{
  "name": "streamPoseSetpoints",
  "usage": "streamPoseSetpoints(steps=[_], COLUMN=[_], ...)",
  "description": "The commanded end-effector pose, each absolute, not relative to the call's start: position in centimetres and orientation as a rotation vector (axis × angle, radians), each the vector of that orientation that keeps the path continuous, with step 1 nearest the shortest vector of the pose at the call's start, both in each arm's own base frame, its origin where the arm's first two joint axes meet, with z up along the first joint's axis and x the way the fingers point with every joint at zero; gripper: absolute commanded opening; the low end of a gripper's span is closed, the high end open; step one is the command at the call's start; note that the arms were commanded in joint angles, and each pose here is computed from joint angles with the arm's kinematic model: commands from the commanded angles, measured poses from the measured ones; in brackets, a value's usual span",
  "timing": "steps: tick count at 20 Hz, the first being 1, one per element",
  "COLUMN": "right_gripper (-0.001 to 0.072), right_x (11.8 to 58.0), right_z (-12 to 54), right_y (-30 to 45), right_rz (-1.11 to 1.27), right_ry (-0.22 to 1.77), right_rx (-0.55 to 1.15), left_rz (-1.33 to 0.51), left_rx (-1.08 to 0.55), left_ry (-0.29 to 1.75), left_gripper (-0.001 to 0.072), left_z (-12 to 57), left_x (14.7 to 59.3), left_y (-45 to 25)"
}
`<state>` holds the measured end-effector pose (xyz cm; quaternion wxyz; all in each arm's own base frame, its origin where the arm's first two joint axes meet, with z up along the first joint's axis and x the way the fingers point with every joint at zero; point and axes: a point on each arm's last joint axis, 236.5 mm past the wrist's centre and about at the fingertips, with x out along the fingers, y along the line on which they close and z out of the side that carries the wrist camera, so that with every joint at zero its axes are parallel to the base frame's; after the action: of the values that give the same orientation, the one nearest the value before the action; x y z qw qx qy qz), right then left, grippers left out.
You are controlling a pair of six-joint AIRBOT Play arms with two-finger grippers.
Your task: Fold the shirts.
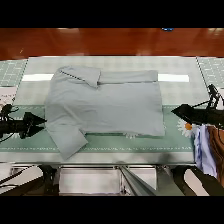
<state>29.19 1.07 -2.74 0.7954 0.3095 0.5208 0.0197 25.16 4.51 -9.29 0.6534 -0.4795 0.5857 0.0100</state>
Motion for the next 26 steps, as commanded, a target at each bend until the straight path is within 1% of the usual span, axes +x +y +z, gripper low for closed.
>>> streamPoseSetpoints(steps=[1, 5, 6, 7, 8, 11, 12, 18, 21, 23, 26], right_gripper=[0.0406, 0.0406, 0.0406, 0.0406, 0.0406, 0.0406, 0.0406, 0.0407, 0.0407, 0.0407, 0.0406], right_x=[29.1, 29.2, 29.2, 29.1, 28.7, 25.3, 24.2, 20.3, 19.9, 20.6, 22.2], right_z=[-2.6, -2.6, -2.6, -2.7, -3.0, -5.5, -6.0, -8.1, -9.0, -9.7, -11.1], right_y=[1.3, 1.3, 1.3, 1.3, 1.0, -1.5, -1.3, 3.3, 4.4, 5.4, 5.9], right_rz=[0.048, 0.034, 0.034, 0.033, 0.023, -0.130, -0.136, -0.012, 0.026, 0.078, 0.080], right_ry=[1.110, 1.108, 1.109, 1.115, 1.130, 1.279, 1.323, 1.480, 1.522, 1.528, 1.509], right_rx=[0.676, 0.701, 0.704, 0.699, 0.682, 0.614, 0.616, 0.745, 0.788, 0.834, 0.917], left_rz=[0.016, -0.061, -0.078, -0.094, -0.102, -0.133, -0.141, -0.142, -0.141, -0.141, -0.139], left_rx=[-1.067, -1.030, -1.016, -1.002, -0.990, -0.970, -0.963, -0.959, -0.959, -0.959, -0.958], left_ry=[1.390, 1.506, 1.536, 1.551, 1.548, 1.537, 1.536, 1.532, 1.530, 1.530, 1.529], left_gripper=[0.0504, 0.0503, 0.0484, 0.0245, 0.0022, 0.0017, 0.0017, 0.0018, 0.0018, 0.0018, 0.0018], left_z=[-10.3, -11.6, -12.0, -12.1, -12.0, -10.7, -10.4, -10.3, -10.3, -10.3, -10.3], left_x=[24.3, 24.2, 24.3, 24.4, 24.8, 25.6, 25.8, 26.0, 26.1, 26.1, 26.1], left_y=[3.9, 0.4, -0.4, -0.8, -0.8, -0.6, -0.5, -0.4, -0.3, -0.3, -0.3])
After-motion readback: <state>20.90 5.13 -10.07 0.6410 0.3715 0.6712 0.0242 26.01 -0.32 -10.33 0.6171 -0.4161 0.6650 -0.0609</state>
